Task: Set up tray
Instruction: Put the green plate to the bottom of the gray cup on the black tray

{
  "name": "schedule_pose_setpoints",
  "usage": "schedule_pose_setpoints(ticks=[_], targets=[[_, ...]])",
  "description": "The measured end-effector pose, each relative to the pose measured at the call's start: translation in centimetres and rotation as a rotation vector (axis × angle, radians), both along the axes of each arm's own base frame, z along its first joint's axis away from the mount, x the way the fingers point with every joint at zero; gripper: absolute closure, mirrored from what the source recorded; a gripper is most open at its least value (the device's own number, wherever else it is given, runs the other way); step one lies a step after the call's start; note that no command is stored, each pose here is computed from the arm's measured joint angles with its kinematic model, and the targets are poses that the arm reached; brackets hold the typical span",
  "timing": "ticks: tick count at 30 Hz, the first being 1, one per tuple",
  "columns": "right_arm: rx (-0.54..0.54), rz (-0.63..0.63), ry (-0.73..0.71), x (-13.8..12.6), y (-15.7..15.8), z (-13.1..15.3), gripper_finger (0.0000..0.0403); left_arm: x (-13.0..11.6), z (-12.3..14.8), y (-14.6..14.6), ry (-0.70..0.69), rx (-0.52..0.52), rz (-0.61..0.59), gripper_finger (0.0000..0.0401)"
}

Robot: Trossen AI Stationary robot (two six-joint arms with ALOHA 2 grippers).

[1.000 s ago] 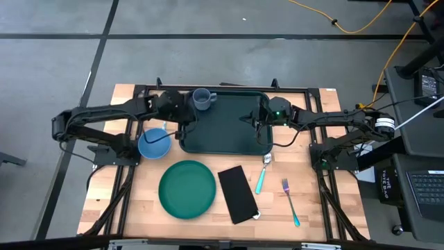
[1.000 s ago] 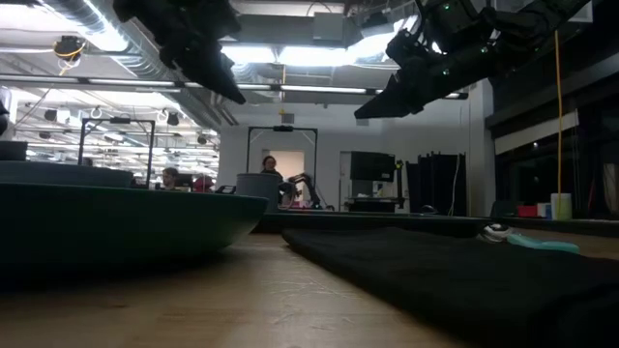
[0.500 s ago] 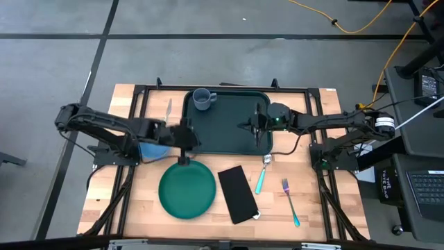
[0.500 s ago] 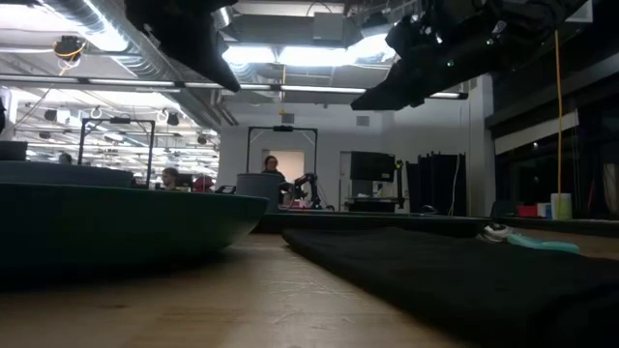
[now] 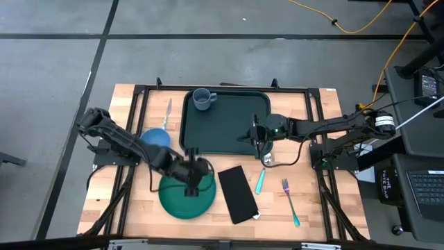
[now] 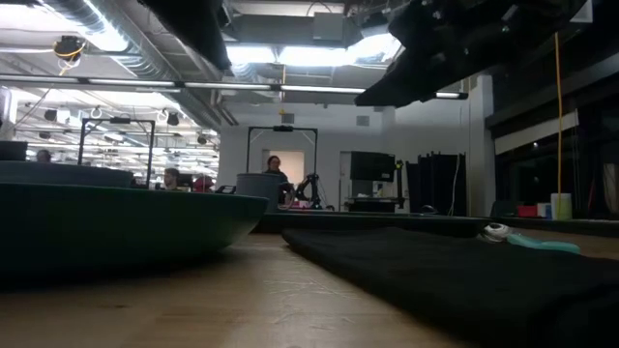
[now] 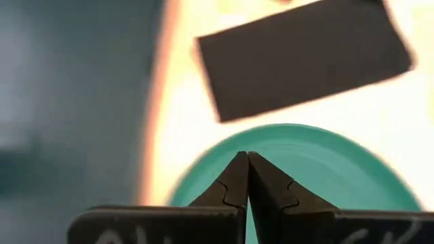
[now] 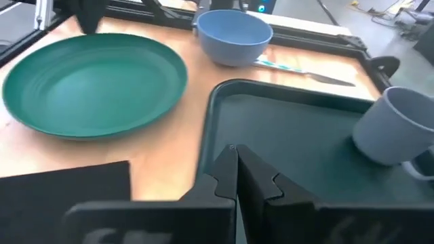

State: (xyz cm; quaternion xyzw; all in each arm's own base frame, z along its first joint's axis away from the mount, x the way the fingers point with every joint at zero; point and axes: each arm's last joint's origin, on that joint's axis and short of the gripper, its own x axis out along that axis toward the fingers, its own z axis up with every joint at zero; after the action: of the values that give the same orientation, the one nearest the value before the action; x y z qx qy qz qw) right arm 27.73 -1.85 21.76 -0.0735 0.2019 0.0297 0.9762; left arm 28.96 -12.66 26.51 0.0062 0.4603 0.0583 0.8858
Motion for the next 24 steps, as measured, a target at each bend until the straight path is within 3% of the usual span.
schedule_pose_setpoints(ticks=[9, 17, 24], targets=[[-0.084, -0.004, 0.023, -0.2, 4.4, -0.2, 0.0401, 0.6, -0.5, -5.3, 0.069, -0.148, 0.096, 0.0400], [-0.022, 0.014, 0.031, -0.3, 5.8, -0.3, 0.0389, 1.8, -0.6, -9.3, 0.132, -0.300, 0.141, 0.0400], [0.012, -0.001, 0.049, -0.4, 5.8, -0.4, 0.0395, 1.6, -0.7, -11.8, 0.224, -0.297, 0.251, 0.0400]])
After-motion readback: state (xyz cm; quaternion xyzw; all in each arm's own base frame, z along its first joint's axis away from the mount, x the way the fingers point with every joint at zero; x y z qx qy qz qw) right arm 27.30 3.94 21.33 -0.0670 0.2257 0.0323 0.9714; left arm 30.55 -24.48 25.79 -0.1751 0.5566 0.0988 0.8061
